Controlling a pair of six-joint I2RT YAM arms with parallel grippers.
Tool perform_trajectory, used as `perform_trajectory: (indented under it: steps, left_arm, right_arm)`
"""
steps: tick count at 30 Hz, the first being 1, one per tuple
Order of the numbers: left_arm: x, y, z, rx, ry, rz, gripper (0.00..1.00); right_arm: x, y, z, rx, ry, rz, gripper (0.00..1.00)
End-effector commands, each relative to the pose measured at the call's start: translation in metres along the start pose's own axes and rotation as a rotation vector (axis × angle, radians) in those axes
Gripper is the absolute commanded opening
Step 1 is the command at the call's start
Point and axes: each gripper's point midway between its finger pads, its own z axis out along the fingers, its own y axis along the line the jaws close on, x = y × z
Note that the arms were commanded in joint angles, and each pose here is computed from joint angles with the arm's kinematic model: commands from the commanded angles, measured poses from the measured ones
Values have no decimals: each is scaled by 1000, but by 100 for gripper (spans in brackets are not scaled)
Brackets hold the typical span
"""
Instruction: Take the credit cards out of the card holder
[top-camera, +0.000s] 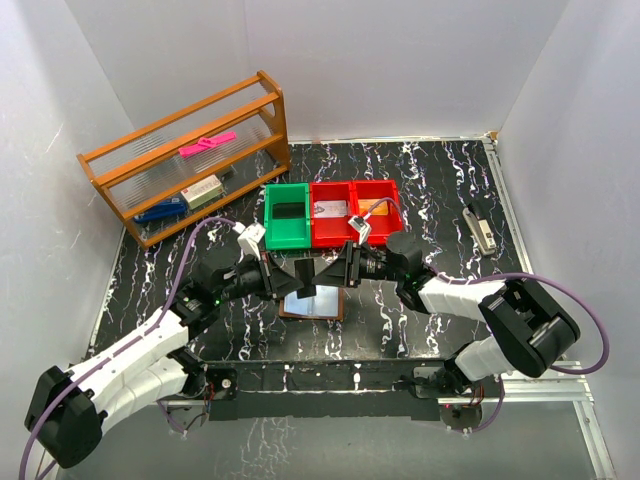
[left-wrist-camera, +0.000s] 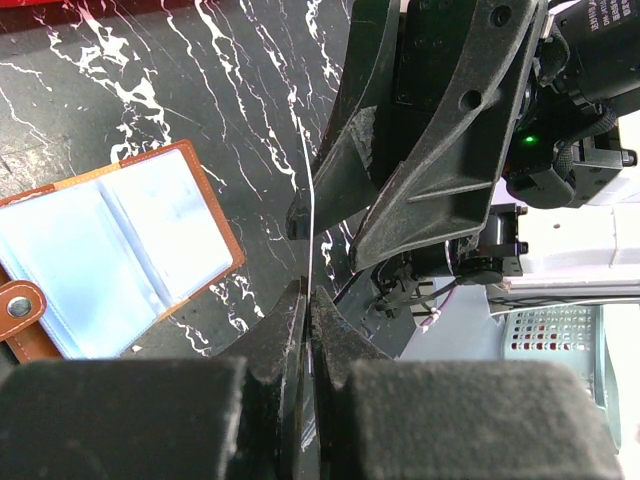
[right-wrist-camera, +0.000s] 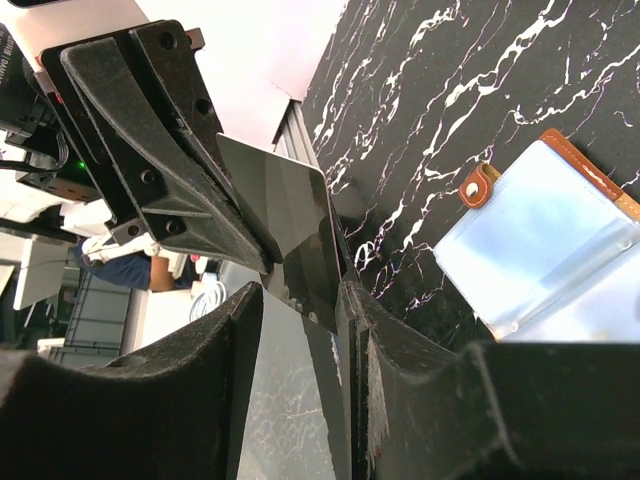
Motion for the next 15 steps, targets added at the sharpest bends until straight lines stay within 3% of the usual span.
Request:
perform_trajectory:
  steps: [1,8,15]
  left_arm:
    - [-8,-28,-4,88,1,33,0]
    - [-12,-22,-6,45,-17,38,0]
    - [-15,-24,-6,50,-28,38,0]
  right_arm:
    - [-20,23,0,-70,-67,-79,35]
    - [-35,5,-10,34,-151,-62,39]
    - [-31,7,-8,22,-93,-71,42]
